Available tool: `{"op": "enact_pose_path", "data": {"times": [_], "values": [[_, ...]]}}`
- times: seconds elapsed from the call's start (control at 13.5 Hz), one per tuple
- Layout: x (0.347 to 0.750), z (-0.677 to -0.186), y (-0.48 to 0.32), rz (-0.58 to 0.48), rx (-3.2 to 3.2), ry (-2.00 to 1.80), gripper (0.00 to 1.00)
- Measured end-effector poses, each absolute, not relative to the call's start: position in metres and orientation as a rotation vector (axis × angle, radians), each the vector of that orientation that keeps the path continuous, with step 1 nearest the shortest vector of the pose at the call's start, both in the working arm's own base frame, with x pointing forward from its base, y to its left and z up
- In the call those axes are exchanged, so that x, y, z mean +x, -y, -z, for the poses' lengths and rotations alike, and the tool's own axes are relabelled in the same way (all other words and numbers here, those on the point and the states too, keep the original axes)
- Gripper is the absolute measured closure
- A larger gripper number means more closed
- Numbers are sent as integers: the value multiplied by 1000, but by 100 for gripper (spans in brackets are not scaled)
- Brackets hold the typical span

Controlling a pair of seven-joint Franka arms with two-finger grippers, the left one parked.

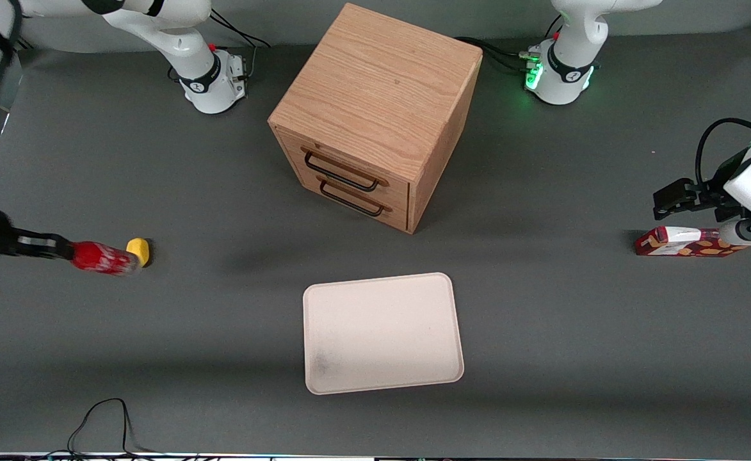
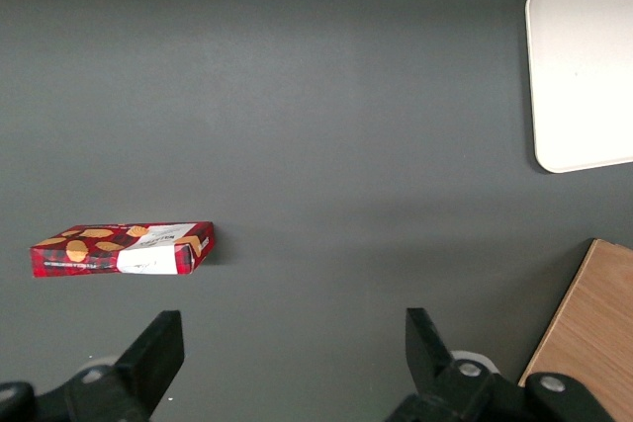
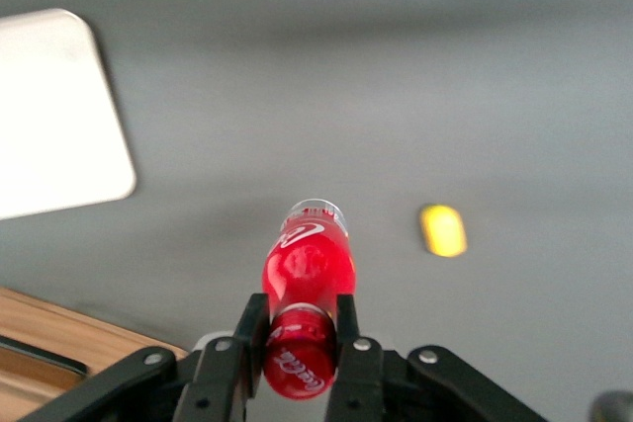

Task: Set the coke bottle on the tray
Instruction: 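Lift the bottle and carry it toward the cream tray, then lower the bottle onto the tray's corner and open the right gripper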

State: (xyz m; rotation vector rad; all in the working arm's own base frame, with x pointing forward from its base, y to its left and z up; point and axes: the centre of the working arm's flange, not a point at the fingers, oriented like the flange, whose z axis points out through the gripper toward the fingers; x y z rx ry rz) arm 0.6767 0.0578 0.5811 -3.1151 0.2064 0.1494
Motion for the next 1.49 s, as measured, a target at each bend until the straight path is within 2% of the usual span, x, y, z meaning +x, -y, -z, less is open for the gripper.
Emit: {"op": "enact_pose_path", "data": {"times": [0.22,0.59,0.82,1.19,1.49], "values": [[701,-537,-150,-65,-3021,-371,69],[729,-453,-246,100,-2950,-387,69],[745,-398,-271,208,-2932,-428,69],[758,-354,-287,354,-2892,-483,69],[755,-336,-304,383,-2901,-486,69]]}}
